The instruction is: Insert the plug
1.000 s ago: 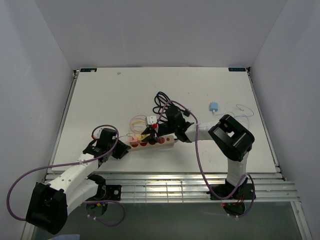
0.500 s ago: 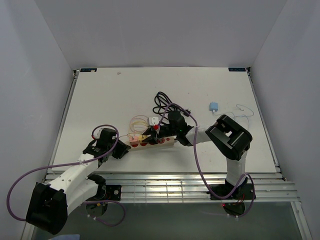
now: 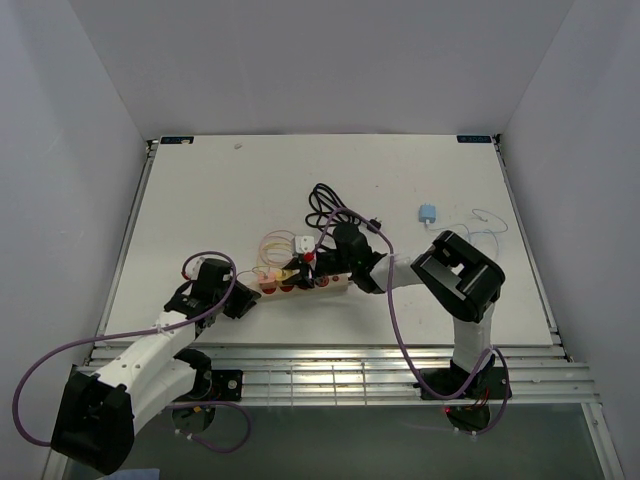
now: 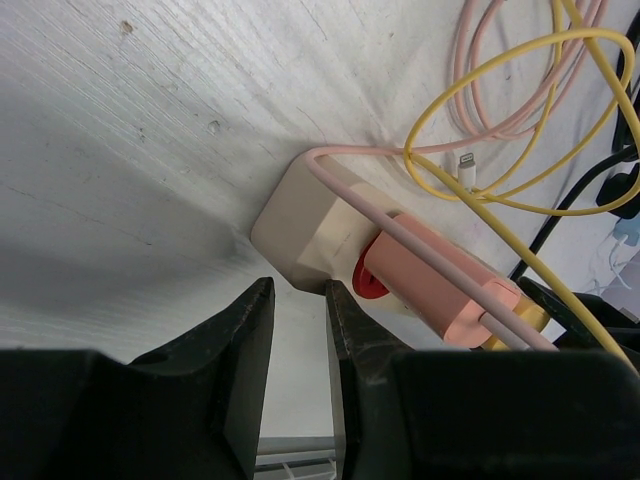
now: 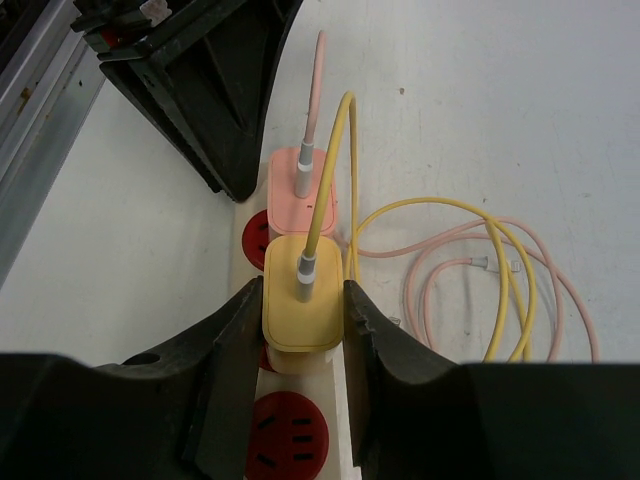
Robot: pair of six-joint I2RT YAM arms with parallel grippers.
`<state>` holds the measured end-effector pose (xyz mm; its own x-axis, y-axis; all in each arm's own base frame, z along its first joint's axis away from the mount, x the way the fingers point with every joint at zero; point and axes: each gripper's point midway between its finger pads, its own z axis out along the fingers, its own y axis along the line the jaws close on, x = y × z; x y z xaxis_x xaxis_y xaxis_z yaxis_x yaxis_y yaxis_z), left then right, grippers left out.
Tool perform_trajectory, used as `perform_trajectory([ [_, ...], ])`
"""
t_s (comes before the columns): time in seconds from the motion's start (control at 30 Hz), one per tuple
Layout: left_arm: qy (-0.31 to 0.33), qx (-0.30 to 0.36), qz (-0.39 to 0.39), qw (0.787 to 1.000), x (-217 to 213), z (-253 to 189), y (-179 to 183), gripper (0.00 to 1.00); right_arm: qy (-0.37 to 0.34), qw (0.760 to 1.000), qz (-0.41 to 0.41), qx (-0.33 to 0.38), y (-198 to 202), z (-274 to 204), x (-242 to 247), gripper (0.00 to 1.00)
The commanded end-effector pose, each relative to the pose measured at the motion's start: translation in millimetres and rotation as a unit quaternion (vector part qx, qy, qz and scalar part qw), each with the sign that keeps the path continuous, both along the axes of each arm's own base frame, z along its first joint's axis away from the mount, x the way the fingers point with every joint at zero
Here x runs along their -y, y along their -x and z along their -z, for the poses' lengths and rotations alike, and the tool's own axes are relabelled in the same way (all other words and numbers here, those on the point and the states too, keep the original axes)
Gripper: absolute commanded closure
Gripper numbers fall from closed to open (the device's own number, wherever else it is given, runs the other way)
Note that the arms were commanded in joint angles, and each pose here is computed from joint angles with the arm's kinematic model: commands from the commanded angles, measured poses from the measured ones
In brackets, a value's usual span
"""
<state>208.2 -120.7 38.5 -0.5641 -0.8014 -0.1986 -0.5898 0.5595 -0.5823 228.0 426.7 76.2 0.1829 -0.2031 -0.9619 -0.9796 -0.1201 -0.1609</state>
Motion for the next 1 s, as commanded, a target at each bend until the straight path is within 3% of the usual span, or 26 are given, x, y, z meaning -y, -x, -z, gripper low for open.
perform_trajectory([
  [0.0, -0.010, -0.012, -0.001, 1.000, -5.1, 7.7, 7.6, 0.62, 0.188, 0.972, 0.081, -0.112, 23.9, 129.3, 62.7, 0.92],
  [0.53, -0.005, 0.005, 0.006, 1.000, -2.3, 3.2, 3.3, 0.63, 0.193, 0.960, 0.124, -0.158, 29.9, 163.0, 88.7, 0.92],
  [0.7, -0.007, 0.008, 0.008, 1.000, -1.7, 3.7, 0.9, 0.63, 0.222, 0.958, 0.131, -0.127, 22.5, 170.2, 88.9, 0.92],
  [0.97, -0.007, 0.005, 0.010, 1.000, -1.5, 5.7, 1.8, 0.63, 0.202, 0.960, 0.150, -0.125, 22.7, 162.3, 91.6, 0.92],
])
